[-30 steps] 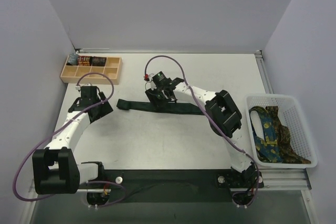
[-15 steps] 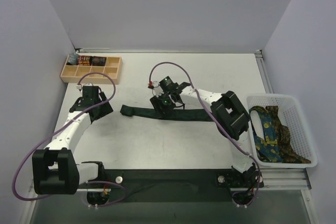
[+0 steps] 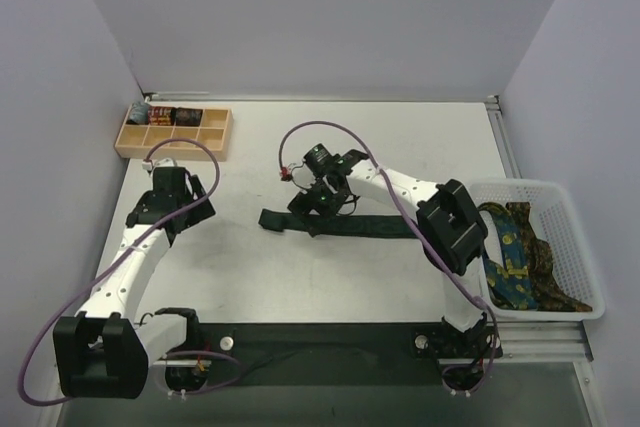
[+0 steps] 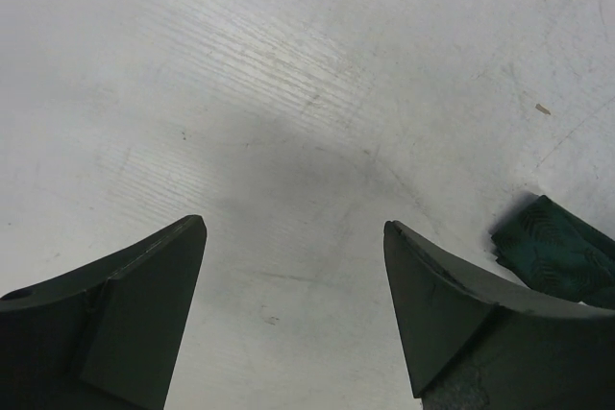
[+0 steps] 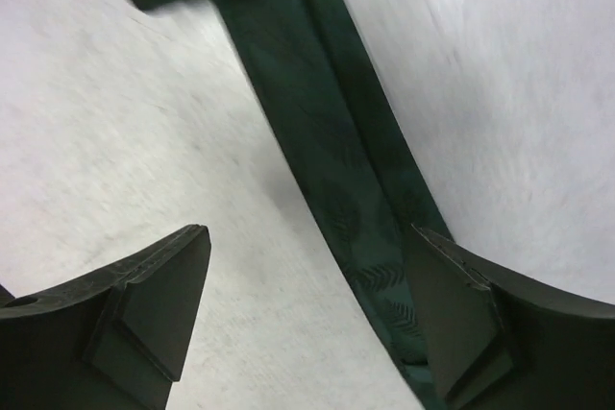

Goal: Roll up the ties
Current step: Roll the tie

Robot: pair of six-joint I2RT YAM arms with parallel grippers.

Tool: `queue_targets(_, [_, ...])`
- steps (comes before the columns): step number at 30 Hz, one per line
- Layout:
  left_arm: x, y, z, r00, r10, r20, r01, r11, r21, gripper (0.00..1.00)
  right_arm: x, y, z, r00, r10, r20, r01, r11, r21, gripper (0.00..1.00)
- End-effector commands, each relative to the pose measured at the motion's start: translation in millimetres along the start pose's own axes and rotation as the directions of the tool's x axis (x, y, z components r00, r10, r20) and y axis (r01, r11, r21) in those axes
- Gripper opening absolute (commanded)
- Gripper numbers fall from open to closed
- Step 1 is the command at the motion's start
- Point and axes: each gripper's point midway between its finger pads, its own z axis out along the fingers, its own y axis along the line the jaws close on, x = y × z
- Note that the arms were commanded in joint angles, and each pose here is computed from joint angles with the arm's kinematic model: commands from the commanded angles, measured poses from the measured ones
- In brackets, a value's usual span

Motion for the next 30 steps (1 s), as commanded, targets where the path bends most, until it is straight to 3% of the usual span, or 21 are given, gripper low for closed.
queue_targets(1, [3,11,-6,0.999,0.037,0.005,-0.037,0.999,-0.041,0.86,-42,23,-40,0.977,-0.196,0.088,0.194,0.981,0.026,0.84])
queue_targets(8, [10,19,-6,0.999,0.046,-0.007,-0.047,0.995,-0.088,0.97,-99,42,-30,0.918,-0.379,0.12,0.374,0.925,0.063,0.88])
queue_targets(12, [11,23,-3,0.999,0.037,-0.008,-0.038,0.992,-0.119,0.97,-114,56,-14,0.89,-0.439,0.124,0.436,0.899,0.051,0.87])
queue_targets(23, [11,22,-5,0.997,0.077,0.025,-0.072,0.985,-0.157,0.97,-136,56,27,0.872,-0.472,0.13,0.473,0.88,0.024,0.81])
queue_targets(30, [12,20,-3,0.997,0.08,0.016,-0.077,0.984,-0.158,0.97,-124,65,45,0.873,-0.478,0.101,0.482,0.876,-0.022,0.8])
